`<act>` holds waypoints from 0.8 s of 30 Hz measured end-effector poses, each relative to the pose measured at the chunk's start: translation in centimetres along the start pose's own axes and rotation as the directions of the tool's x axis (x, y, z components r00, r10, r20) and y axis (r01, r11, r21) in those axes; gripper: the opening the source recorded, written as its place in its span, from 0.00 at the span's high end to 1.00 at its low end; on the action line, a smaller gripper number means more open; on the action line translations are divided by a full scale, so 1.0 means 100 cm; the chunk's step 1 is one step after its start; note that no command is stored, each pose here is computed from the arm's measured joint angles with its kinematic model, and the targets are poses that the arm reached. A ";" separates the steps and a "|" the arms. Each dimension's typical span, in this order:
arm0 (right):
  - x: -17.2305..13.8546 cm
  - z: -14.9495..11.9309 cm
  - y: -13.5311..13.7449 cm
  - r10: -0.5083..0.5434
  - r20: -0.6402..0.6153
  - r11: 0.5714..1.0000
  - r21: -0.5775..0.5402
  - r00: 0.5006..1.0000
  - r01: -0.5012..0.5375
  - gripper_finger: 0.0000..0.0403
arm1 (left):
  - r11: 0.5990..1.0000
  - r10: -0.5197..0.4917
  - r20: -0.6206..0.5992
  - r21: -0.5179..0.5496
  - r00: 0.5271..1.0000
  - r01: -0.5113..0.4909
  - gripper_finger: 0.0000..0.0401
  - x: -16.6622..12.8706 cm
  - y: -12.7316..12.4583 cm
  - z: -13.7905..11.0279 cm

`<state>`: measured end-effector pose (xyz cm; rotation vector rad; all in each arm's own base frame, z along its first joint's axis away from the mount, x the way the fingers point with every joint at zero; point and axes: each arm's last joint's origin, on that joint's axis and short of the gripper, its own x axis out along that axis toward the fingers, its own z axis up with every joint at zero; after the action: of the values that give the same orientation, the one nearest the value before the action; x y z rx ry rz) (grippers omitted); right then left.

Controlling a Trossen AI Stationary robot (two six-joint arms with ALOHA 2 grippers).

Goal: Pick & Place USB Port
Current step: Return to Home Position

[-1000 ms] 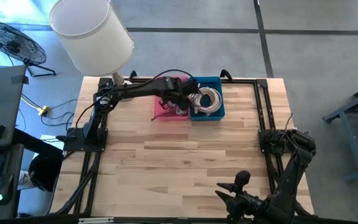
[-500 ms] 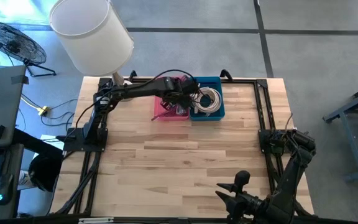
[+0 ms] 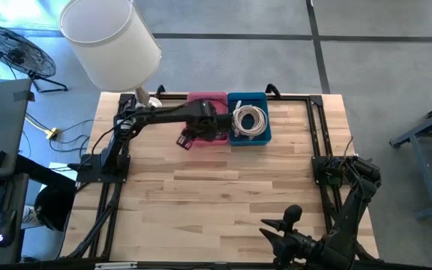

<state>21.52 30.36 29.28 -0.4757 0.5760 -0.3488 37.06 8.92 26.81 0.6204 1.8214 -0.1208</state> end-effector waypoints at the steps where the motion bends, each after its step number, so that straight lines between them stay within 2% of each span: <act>1: 0.001 0.001 0.000 -0.007 0.006 1.000 0.000 1.000 0.007 0.68 | 1.000 -0.001 0.001 0.008 1.000 0.001 0.67 -0.002 -0.005 0.003; 5: 0.012 0.006 -0.002 -0.013 -0.008 0.999 -0.037 1.000 0.012 0.68 | 0.995 0.018 0.035 0.096 0.999 -0.021 0.91 -0.014 -0.026 0.018; 7: 0.019 0.008 -0.004 -0.009 -0.030 0.999 -0.048 1.000 0.008 0.70 | 0.989 0.055 0.038 0.132 0.998 -0.060 0.97 -0.022 -0.038 0.024; 9: 0.027 0.012 -0.007 -0.002 -0.057 0.998 -0.058 0.998 -0.001 0.76 | 0.985 0.090 0.034 0.148 0.995 -0.094 0.96 -0.027 -0.048 0.030; 12: 0.036 0.021 -0.014 0.022 -0.097 0.998 -0.058 0.995 -0.027 0.94 | 0.977 0.123 0.056 0.169 0.991 -0.130 0.99 -0.038 -0.067 0.036; 13: 0.037 0.025 -0.016 0.031 -0.103 0.998 -0.060 0.994 -0.037 0.97 | 0.974 0.135 0.069 0.175 0.988 -0.145 0.99 -0.043 -0.074 0.038; 16: 0.034 0.043 -0.028 0.014 -0.061 0.999 -0.031 0.998 -0.016 0.97 | 0.958 0.177 0.119 0.205 0.977 -0.199 1.00 -0.062 -0.098 0.037; 19: 0.020 0.063 -0.046 0.000 -0.011 0.997 -0.081 1.000 -0.001 0.99 | 0.924 0.259 0.177 0.239 0.949 -0.297 1.00 -0.087 -0.122 0.028; 22: -0.002 0.088 -0.073 -0.024 0.065 0.995 -0.091 0.998 0.030 0.99 | 0.868 0.376 0.252 0.241 0.892 -0.434 1.00 -0.116 -0.148 0.008; 24: -0.016 0.101 -0.098 -0.040 0.100 0.995 -0.092 0.994 0.049 1.00 | 0.816 0.469 0.302 0.212 0.830 -0.538 1.00 -0.136 -0.164 -0.011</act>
<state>24.47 26.23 42.53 -0.5946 0.4887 -0.3398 31.33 -9.45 35.94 1.2329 1.3602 -0.0946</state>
